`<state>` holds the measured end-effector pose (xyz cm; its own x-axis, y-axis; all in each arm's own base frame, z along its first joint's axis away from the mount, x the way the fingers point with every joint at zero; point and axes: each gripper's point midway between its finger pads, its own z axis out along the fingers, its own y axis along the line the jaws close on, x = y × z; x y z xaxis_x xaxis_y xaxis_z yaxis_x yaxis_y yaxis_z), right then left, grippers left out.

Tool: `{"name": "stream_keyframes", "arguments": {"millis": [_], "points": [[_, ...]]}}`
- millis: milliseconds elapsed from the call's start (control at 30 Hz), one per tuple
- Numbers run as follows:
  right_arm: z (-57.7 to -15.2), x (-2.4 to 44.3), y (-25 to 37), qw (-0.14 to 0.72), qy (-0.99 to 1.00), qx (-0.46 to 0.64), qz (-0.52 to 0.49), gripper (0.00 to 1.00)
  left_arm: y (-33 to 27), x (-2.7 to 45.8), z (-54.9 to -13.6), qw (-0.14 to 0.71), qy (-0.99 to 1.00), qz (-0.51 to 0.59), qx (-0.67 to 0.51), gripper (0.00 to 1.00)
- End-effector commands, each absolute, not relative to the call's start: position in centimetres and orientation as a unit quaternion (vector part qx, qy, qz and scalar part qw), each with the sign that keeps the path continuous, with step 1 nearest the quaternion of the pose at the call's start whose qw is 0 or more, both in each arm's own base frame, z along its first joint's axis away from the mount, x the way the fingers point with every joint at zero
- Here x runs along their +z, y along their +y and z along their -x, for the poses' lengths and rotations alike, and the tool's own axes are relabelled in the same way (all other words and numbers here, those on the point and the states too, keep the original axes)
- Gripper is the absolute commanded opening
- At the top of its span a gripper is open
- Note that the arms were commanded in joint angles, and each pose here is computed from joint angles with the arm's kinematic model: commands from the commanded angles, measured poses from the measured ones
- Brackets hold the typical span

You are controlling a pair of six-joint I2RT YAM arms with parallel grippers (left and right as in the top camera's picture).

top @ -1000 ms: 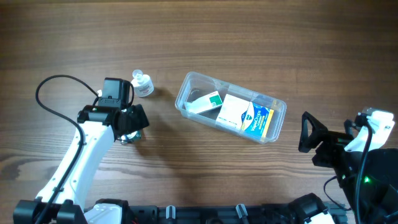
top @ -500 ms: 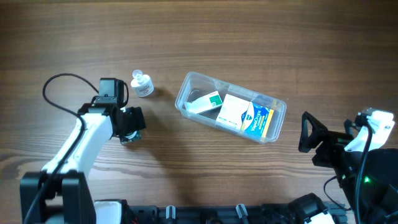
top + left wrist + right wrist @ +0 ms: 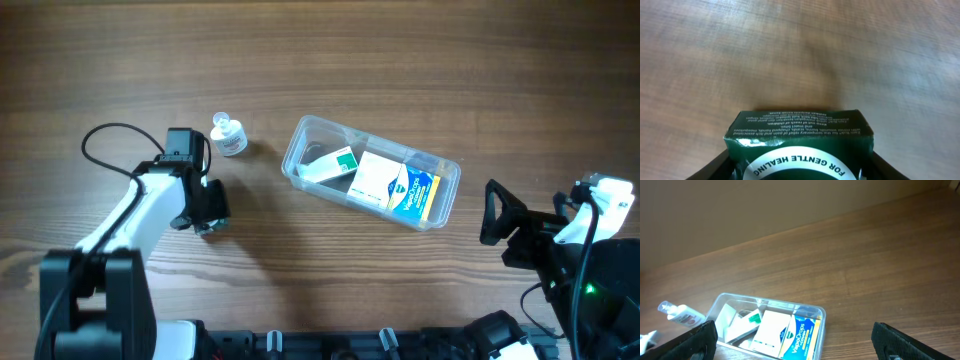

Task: Pack container
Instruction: 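Carry the Zam-Buk tin over the container and lower it in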

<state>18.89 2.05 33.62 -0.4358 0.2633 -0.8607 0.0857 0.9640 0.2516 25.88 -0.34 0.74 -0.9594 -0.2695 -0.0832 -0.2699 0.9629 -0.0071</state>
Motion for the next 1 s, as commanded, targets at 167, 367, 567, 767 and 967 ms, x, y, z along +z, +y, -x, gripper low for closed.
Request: {"name": "stream_keyframes", "arguments": {"millis": [167,367,567,767,967], "points": [[-18.8,34.0,1.8,0.527,0.839,0.082,-0.108,1.00,-6.6,16.4,-29.0,0.226,0.965,0.059,-0.115,0.29],[-18.8,33.9,1.8,0.527,0.839,0.082,-0.108,1.00,-17.7,22.3,-30.0,0.352,0.908,-0.099,-0.205,0.24],[-18.8,33.9,1.8,0.527,0.839,0.082,-0.108,1.00,-28.5,20.6,-31.2,0.404,0.857,-0.237,-0.216,0.25],[-18.8,34.0,1.8,0.527,0.839,0.082,-0.108,1.00,-31.7,12.8,-33.8,0.373,0.872,-0.258,-0.186,0.20],[-18.8,33.9,1.8,0.527,0.839,0.082,-0.108,1.00,-34.3,10.2,-33.2,0.352,0.873,-0.257,-0.221,0.21]]}}
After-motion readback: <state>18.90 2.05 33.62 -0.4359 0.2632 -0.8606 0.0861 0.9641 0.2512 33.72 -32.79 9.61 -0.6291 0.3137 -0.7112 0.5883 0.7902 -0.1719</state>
